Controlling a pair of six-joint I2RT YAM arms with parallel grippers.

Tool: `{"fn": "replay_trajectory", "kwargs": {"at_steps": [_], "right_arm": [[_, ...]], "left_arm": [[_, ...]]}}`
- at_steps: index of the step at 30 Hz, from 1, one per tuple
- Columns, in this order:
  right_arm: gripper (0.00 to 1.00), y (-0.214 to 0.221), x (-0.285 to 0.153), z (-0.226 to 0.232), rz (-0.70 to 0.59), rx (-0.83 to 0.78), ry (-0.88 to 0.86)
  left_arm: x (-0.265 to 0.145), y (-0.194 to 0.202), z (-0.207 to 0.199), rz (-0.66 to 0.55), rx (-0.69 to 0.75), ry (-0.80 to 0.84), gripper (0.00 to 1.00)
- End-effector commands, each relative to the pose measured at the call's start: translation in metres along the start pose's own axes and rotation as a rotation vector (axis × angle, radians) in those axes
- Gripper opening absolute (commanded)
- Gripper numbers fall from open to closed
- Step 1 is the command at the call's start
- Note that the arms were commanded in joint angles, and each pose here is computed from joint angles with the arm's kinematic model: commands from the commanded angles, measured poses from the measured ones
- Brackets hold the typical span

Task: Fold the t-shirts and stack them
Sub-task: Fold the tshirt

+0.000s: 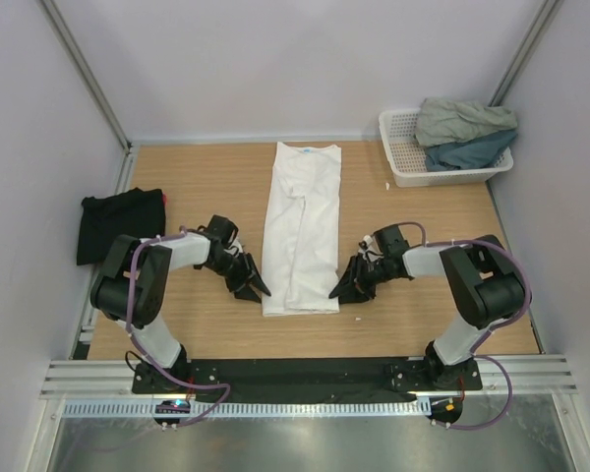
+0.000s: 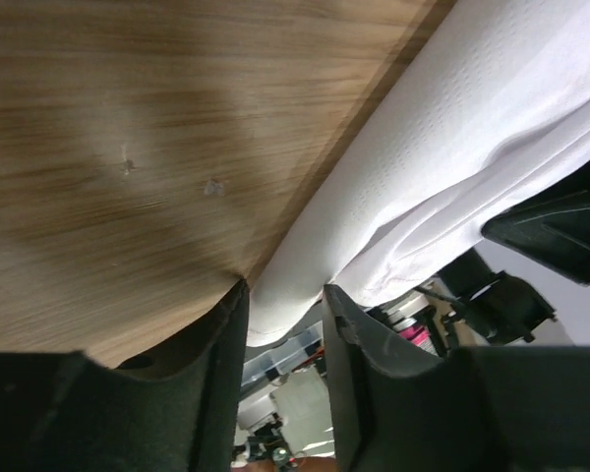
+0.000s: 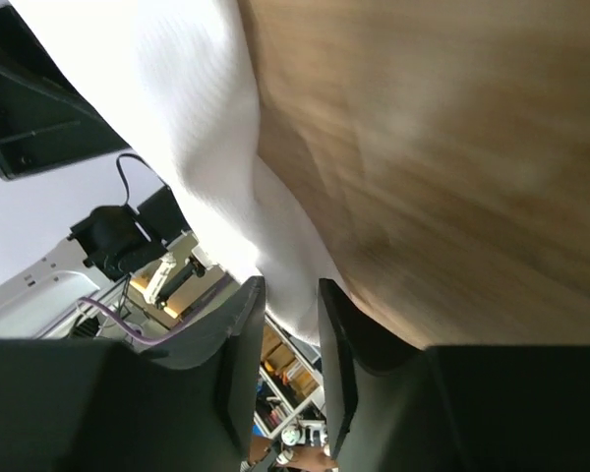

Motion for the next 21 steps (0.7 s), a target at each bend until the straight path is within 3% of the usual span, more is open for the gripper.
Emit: {"fn": "replay_trajectory", "kwargs": {"at_steps": [1, 2, 5, 8, 14, 21], "right_arm": [[0.33, 0.018, -0.003, -0.006, 0.022, 0.054, 0.004], [0.26, 0.021, -0.003, -0.006, 0.022, 0.050, 0.002], [0.17, 0.027, -0.008, -0.007, 0.015, 0.039, -0.007], [0.14, 0.033, -0.013, -0.005, -0.005, 0.012, -0.015], [0.02, 0.037, -0.020, -0.008, -0.038, -0.004, -0.021], [0.02, 0.037, -0.034, 0.001, -0.045, -0.047, -0.032]], "left_arm": [[0.002, 0.001, 0.002, -0.002, -0.008, 0.016, 0.35], [0.003, 0.002, 0.004, 0.003, -0.017, 0.018, 0.29], [0.004, 0.003, 0.006, 0.002, -0.023, 0.019, 0.10], [0.004, 0.006, 0.006, 0.005, -0.023, 0.019, 0.00], [-0.005, 0.010, -0.004, -0.017, 0.038, 0.061, 0.00], [-0.025, 0.014, -0.020, -0.048, 0.126, 0.120, 0.00]]}}
Point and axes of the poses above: each gripper's point midway between its finger pads, its own x axis out along the fingers, its own z axis along the line the jaws close on, y = z × x, the point moved 9 cm from there along -x, back along the fingers, and after that the axes turned 3 degrees about x, right-handed, at the moved point
